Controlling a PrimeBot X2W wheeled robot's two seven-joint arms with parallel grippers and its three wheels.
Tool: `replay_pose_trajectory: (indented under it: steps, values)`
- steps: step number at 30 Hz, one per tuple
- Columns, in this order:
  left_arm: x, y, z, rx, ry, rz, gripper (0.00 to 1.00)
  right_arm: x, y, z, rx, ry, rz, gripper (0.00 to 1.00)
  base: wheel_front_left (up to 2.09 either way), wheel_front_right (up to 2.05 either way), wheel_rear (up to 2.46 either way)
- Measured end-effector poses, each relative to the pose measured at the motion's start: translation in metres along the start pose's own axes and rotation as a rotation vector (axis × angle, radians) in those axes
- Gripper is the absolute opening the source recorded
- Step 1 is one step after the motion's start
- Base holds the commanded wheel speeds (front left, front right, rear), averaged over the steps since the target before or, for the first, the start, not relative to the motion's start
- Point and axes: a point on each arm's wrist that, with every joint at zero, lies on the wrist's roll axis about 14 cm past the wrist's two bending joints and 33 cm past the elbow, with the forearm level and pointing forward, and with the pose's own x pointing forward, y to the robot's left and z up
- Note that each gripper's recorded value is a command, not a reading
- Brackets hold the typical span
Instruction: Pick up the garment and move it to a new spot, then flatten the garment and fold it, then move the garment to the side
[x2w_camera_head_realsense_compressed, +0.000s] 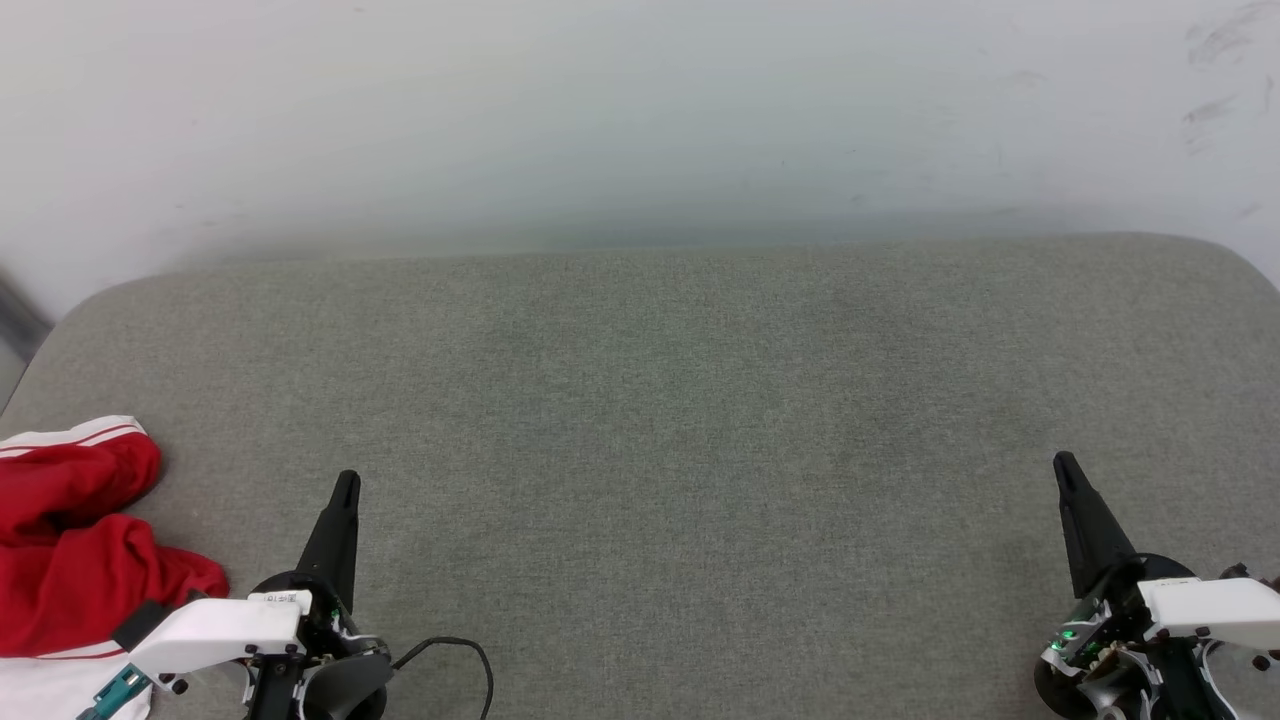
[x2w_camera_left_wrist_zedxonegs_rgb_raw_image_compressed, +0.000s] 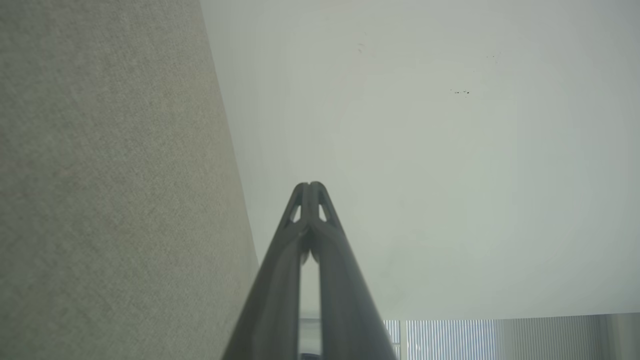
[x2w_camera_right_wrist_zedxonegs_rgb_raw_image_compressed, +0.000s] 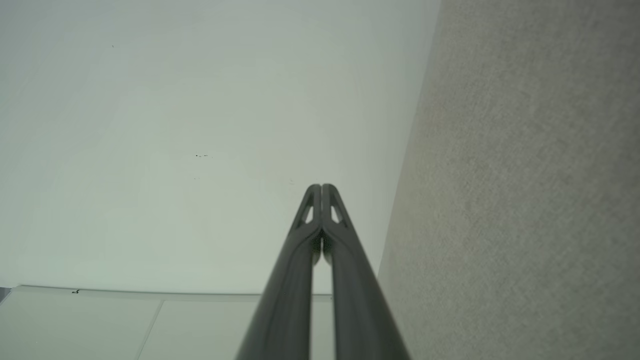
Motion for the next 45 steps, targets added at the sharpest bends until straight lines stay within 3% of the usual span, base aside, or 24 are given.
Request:
replay_pose_trajectory:
  steps: [31, 32, 36, 45]
  values:
    - [0.0, 0.0, 0.0, 0.0, 0.0, 0.0, 0.0, 0.0, 0.0, 0.0, 0.0, 0.0, 0.0, 0.0, 0.0, 0.0, 0.0]
    - [0.0, 0.001, 0.0, 0.0, 0.0, 0.004, 1.0, -0.001, -0.001, 0.0, 0.001, 0.0, -0.004, 1.0, 0.0, 0.0, 0.0]
    - [-0.008, 0.018, -0.003, -0.005, 0.002, 0.054, 1.0, -0.009, -0.019, 0.001, 0.004, -0.006, -0.055, 1.0, 0.0, 0.0, 0.0]
    - [-0.005, 0.008, -0.019, 0.024, 0.026, 0.024, 1.0, -0.011, -0.011, 0.001, -0.012, -0.03, -0.029, 1.0, 0.0, 0.0, 0.0]
